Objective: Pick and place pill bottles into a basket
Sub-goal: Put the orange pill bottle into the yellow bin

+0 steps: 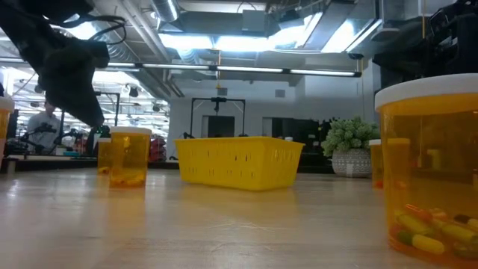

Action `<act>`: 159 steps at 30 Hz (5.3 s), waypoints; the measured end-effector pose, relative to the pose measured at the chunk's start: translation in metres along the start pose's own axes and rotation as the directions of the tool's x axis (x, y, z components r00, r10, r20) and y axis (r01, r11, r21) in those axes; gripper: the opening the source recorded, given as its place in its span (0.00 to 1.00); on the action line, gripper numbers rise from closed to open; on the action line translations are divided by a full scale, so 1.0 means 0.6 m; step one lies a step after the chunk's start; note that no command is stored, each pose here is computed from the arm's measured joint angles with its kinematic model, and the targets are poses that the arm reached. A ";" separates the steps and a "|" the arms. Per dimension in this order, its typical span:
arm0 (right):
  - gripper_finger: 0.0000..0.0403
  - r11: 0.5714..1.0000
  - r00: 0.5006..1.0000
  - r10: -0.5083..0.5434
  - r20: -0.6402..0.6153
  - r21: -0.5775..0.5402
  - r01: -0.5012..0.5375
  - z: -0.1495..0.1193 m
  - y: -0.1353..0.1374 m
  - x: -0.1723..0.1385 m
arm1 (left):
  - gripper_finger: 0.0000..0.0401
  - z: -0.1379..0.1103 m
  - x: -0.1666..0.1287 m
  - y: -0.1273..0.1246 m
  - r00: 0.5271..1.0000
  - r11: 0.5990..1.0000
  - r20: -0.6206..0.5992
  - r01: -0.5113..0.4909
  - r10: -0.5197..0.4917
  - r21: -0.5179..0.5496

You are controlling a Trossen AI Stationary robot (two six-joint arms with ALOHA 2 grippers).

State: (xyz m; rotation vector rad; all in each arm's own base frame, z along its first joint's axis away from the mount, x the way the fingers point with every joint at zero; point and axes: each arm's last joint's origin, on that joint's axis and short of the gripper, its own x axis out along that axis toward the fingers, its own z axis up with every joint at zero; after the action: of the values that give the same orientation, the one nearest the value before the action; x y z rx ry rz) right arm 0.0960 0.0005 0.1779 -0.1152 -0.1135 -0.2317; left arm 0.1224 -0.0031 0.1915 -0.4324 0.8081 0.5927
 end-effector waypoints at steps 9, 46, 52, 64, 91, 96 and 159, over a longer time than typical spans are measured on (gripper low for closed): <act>0.02 1.000 1.000 0.002 -0.006 -0.002 -0.002 -0.001 0.000 0.000 | 0.68 -0.013 0.007 -0.006 0.997 0.997 -0.053 -0.056 0.054 -0.047; 0.02 1.000 0.998 0.010 -0.056 -0.015 -0.011 -0.009 0.001 0.000 | 0.68 -0.065 0.090 -0.051 0.869 0.878 0.147 -0.449 0.472 -0.166; 0.02 1.000 0.998 0.010 -0.055 -0.011 -0.010 -0.009 0.001 0.000 | 0.68 -0.058 0.094 -0.048 0.858 0.870 0.168 -0.455 0.486 -0.191; 0.02 1.000 0.998 0.010 -0.054 -0.010 -0.010 -0.009 0.001 0.000 | 0.68 -0.033 0.113 -0.040 0.851 0.862 0.154 -0.478 0.503 -0.170; 0.02 1.000 0.998 0.010 -0.055 -0.014 -0.011 -0.009 0.001 0.000 | 0.66 -0.041 0.146 -0.015 0.851 0.883 0.242 -0.431 0.465 -0.184; 0.02 1.000 0.998 0.010 -0.055 -0.014 -0.010 -0.009 0.001 0.000 | 0.59 -0.041 0.147 -0.015 0.856 0.886 0.234 -0.429 0.460 -0.175; 0.02 1.000 1.000 0.000 0.022 0.020 0.000 0.004 0.000 0.000 | 0.49 0.073 0.015 -0.076 0.862 0.905 0.403 0.134 -0.308 0.404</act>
State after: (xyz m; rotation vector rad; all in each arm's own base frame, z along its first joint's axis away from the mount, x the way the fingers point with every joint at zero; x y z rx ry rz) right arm 0.0958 0.0005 0.1801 -0.0981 -0.1380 -0.2295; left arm 0.1804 -0.0099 0.2178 -0.0317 0.3850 0.2924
